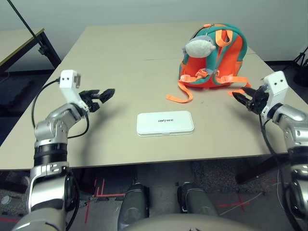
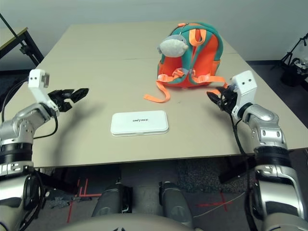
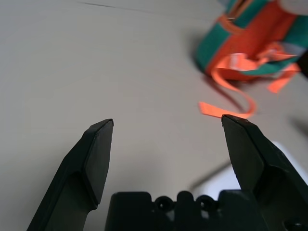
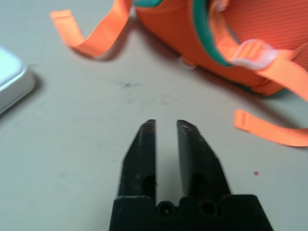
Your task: Put the pencil case into the backpack and zip it.
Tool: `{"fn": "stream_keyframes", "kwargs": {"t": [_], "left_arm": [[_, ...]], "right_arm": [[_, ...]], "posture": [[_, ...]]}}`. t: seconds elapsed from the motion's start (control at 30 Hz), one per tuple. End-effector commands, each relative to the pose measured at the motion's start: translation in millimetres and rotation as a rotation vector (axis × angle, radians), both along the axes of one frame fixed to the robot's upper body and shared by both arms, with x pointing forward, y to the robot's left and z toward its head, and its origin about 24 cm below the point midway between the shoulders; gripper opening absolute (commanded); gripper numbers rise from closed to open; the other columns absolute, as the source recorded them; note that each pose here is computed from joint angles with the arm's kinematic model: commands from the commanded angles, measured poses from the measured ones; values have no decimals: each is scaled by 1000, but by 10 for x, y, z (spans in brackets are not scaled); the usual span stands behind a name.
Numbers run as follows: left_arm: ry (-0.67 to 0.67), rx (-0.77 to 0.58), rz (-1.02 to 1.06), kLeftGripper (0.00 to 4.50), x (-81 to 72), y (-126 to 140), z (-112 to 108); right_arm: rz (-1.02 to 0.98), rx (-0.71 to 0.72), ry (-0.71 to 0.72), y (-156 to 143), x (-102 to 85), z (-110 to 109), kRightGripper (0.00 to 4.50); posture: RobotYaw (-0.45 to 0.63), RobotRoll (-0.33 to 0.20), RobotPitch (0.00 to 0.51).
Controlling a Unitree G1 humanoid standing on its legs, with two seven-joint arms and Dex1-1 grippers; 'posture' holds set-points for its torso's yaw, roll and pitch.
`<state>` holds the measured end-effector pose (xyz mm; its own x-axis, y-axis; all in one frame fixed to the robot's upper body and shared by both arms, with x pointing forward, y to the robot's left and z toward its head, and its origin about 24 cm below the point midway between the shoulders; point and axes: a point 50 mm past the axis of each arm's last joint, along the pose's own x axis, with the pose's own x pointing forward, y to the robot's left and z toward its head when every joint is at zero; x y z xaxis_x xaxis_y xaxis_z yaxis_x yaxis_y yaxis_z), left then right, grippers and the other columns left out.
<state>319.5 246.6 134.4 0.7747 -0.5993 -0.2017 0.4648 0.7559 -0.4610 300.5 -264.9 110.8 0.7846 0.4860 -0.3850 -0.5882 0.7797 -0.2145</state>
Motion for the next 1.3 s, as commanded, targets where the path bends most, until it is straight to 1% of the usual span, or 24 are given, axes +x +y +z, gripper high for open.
{"fn": "stream_keyframes", "kwargs": {"t": [0.03,0.1,0.13,0.17,0.2,0.3,0.43,0.6,0.73,0.9,0.97,1.3], "left_arm": [[111,-91,-127,4500,5,-144,21],[278,58,-127,4500,-2,-146,-101],[314,78,-158,4500,-20,-158,-130],[335,72,-190,4500,-34,-173,-138],[351,39,-213,4500,-36,-187,-127],[401,-10,-243,4500,-19,-196,-102],[446,-61,-277,4500,-13,-206,-74],[543,-44,-329,4500,-87,-235,-147],[606,-87,-361,4500,-147,-248,-181],[638,-95,-378,4500,-188,-243,-209],[653,-137,-393,4500,-201,-250,-223],[708,-176,-398,4500,-245,-236,-409]], "right_arm": [[91,-24,22,205,-16,37,16],[128,-36,21,301,-7,45,16],[145,-48,20,341,2,43,16],[161,-59,19,375,9,39,16],[177,-64,19,414,16,36,16],[213,-69,13,511,34,44,16],[241,-77,12,568,47,38,16],[285,-111,23,625,35,-1,16],[298,-132,22,650,37,-33,16],[300,-133,21,658,29,-52,16],[296,-138,23,642,36,-67,16],[282,-157,4,575,120,-24,16]], "posture": [[-117,0,23],[-124,0,24],[-125,0,25],[-127,0,26],[-131,0,27],[-136,0,29],[-137,0,31],[-142,0,36],[-150,0,39],[-154,0,35],[-156,0,31],[-163,0,13]]}}
